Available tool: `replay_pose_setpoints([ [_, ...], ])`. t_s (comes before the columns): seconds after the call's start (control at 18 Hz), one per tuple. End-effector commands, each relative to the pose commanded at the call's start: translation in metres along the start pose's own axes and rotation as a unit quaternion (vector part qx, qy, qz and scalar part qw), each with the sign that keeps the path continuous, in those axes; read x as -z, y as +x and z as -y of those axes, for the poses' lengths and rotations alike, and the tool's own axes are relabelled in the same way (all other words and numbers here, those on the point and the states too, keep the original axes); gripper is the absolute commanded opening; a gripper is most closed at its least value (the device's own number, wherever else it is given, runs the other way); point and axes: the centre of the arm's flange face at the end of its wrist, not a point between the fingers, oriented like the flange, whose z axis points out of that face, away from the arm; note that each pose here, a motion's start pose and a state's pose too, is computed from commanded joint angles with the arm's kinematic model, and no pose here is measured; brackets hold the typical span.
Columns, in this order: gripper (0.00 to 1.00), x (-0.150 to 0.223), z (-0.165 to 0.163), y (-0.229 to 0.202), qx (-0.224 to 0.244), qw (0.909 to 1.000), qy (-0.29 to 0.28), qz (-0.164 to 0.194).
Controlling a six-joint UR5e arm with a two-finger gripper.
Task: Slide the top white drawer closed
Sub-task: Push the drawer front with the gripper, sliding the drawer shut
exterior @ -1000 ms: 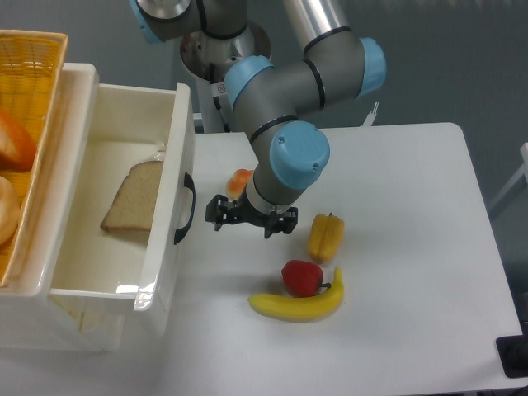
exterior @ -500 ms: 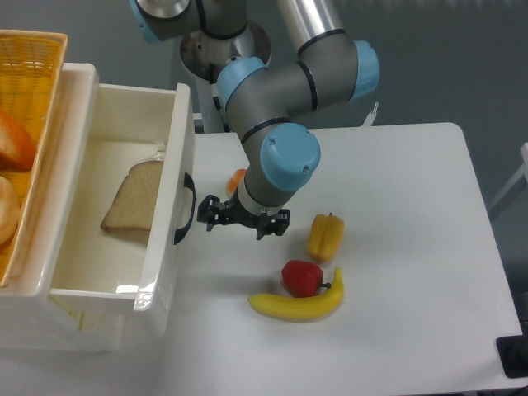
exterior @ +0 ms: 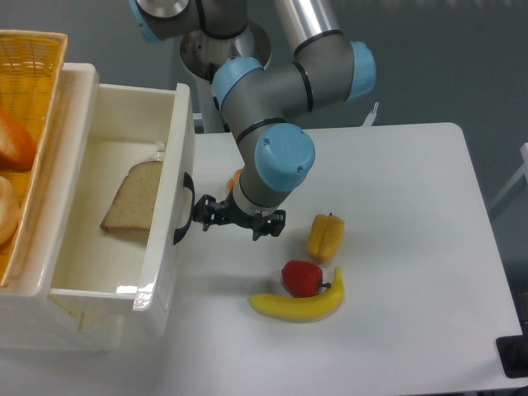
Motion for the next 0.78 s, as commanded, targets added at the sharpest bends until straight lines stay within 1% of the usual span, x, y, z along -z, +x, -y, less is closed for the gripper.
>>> replay_pose_setpoints([
  [0.33,1.00,0.000,0.002,0.009,-0.009,1.0000,0.001,0.001],
  [0.78,1.00,-0.004,0.007,0.036,-0.030,0.9995,0.000,-0.002],
])
